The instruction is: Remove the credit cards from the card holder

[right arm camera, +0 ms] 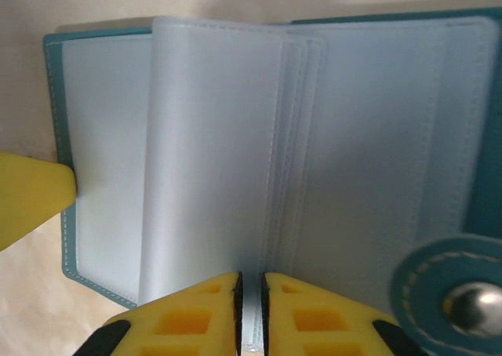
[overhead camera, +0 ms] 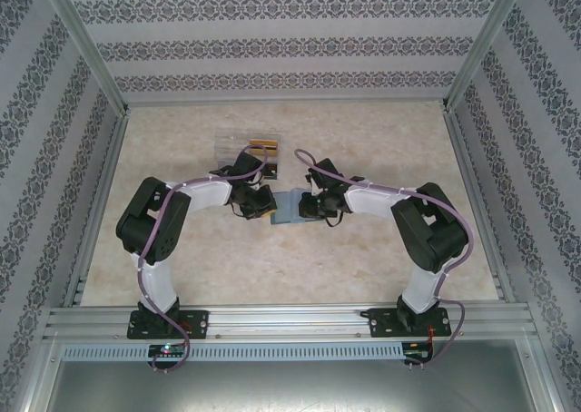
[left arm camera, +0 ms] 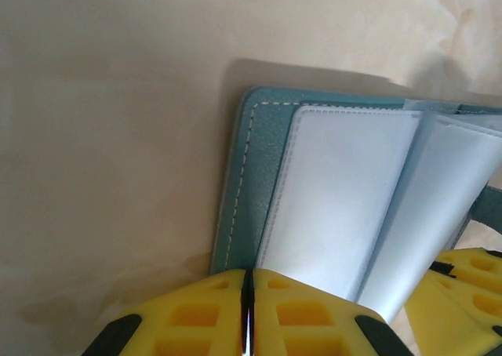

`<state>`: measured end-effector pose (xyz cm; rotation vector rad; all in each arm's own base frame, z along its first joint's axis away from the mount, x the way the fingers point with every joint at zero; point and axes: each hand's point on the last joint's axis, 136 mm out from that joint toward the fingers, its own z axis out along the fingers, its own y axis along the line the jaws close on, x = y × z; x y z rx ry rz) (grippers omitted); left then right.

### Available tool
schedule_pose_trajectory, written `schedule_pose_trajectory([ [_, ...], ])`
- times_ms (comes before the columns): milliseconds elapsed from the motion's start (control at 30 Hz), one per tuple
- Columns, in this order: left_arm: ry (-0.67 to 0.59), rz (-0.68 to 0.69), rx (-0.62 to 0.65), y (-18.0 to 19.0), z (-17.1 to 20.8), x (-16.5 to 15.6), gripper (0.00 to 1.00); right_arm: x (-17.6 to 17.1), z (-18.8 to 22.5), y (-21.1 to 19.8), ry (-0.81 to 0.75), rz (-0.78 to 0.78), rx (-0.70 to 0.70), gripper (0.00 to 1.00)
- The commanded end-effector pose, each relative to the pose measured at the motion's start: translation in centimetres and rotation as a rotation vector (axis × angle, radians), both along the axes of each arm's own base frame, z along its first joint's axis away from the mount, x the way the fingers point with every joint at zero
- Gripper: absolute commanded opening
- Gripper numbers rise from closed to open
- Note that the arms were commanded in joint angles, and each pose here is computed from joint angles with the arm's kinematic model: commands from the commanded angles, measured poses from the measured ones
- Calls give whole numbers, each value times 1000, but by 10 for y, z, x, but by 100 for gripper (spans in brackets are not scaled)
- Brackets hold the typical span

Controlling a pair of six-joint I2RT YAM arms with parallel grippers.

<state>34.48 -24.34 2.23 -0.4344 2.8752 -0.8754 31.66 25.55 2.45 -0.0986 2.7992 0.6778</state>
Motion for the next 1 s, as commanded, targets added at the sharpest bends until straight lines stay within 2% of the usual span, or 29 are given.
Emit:
schedule_pose_trajectory([
  [0, 26, -45, 27, -5, -11, -8, 9, 2, 5, 13, -4, 26, 33, 16],
  [100, 2, -61, 37, -5, 0, -4, 10, 4, 17, 11, -33, 23, 39, 18],
  [167, -30, -68, 41, -4, 15, 0, 15, 7, 34, 9, -74, 18, 48, 23],
  [267, -99, -68, 49, 1, 47, 8, 31, 12, 67, 1, -166, -2, 59, 36],
  [400, -192, -28, 88, 24, 91, 17, 61, 22, 114, -25, -321, -71, 43, 55],
  [500, -248, 33, 153, 56, 115, 22, 73, 31, 142, -59, -439, -149, -15, 63],
  [733, -404, 260, 419, 164, 153, 20, 95, 38, 198, -157, -726, -367, -279, 97],
  [800, -469, 324, 516, 192, 159, 17, 99, 37, 207, -180, -776, -425, -340, 98],
  [867, -514, 386, 591, 218, 161, 13, 99, 32, 211, -210, -797, -530, -425, 98],
  [967, -568, 466, 720, 253, 159, 5, 99, 26, 201, -241, -806, -606, -502, 98],
])
